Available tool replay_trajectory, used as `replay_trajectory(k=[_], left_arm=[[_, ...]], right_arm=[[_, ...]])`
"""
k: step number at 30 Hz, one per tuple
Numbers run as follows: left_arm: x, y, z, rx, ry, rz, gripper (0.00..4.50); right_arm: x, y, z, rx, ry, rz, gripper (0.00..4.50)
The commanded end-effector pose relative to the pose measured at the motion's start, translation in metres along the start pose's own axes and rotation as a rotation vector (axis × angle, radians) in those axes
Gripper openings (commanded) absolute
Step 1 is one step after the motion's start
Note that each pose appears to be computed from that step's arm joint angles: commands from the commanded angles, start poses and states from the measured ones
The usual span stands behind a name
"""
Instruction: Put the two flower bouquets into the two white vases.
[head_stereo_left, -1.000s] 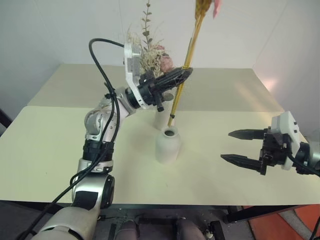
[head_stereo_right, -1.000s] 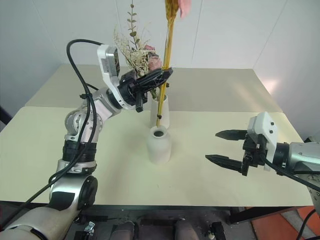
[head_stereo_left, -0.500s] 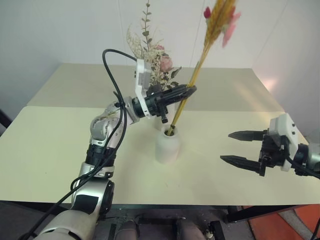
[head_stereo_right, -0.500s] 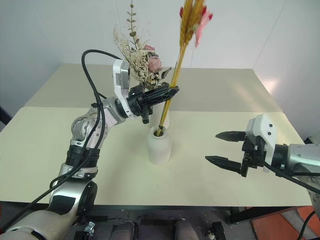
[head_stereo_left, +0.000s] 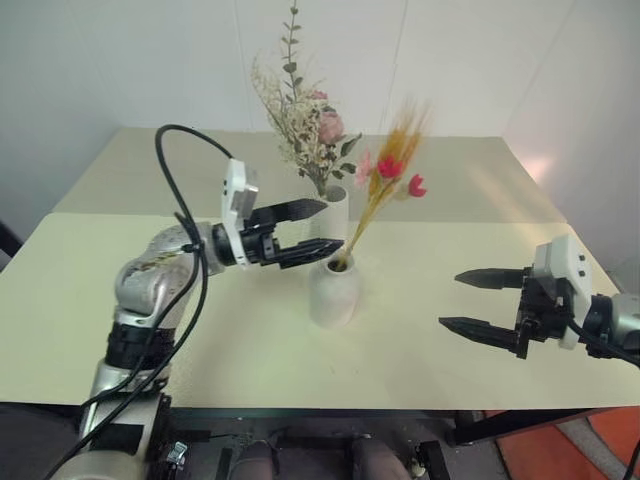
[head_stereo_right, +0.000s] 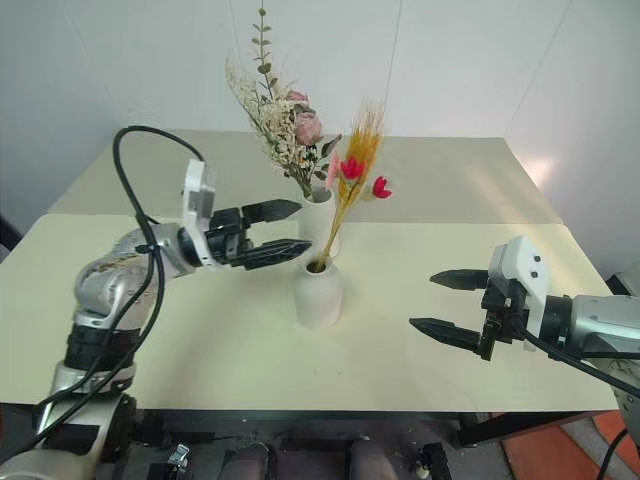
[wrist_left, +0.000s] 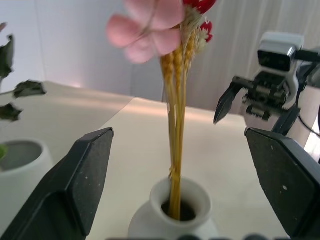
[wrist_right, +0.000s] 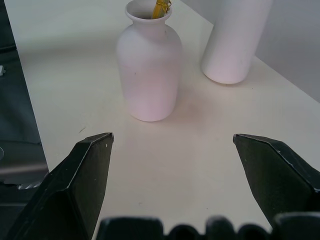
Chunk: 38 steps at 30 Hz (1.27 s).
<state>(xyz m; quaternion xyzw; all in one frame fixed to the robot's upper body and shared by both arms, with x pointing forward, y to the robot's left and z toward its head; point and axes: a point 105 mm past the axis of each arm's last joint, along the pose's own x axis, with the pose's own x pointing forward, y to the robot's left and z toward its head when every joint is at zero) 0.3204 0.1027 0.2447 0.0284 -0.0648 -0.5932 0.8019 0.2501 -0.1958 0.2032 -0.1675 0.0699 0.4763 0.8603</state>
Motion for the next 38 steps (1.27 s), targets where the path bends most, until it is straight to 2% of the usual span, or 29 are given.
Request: replay_trajectory(k=[1,7,14,24,38], left_arm=[[-0.029,0.012,0.006,0.134,0.062,0.076,4.47],[-0.086,0.025,0.001,0.234,0.256,0.183,4.47],[-0.122,0.011,0.003,0.24,0.334,0.249,4.47],[-0.116,-0.003,0.0,0.21,0.313,0.259,4.47],[-0.096,0.001,-0.006,0.187,0.282,0.179,4.47]], right_arm=[[-0.002,-0.012,0.01,-0.031,-0.043,-0.072,4.5],[-0.011,-0.022,0.006,-0.016,-0.029,-0.117,4.5],[-0.02,-0.035,0.008,-0.025,-0.014,-0.148,4.5],[-0.026,-0.044,0.011,-0.046,0.003,-0.149,4.5],[-0.046,-0.034,0.007,-0.037,0.035,-0.215,4.5]])
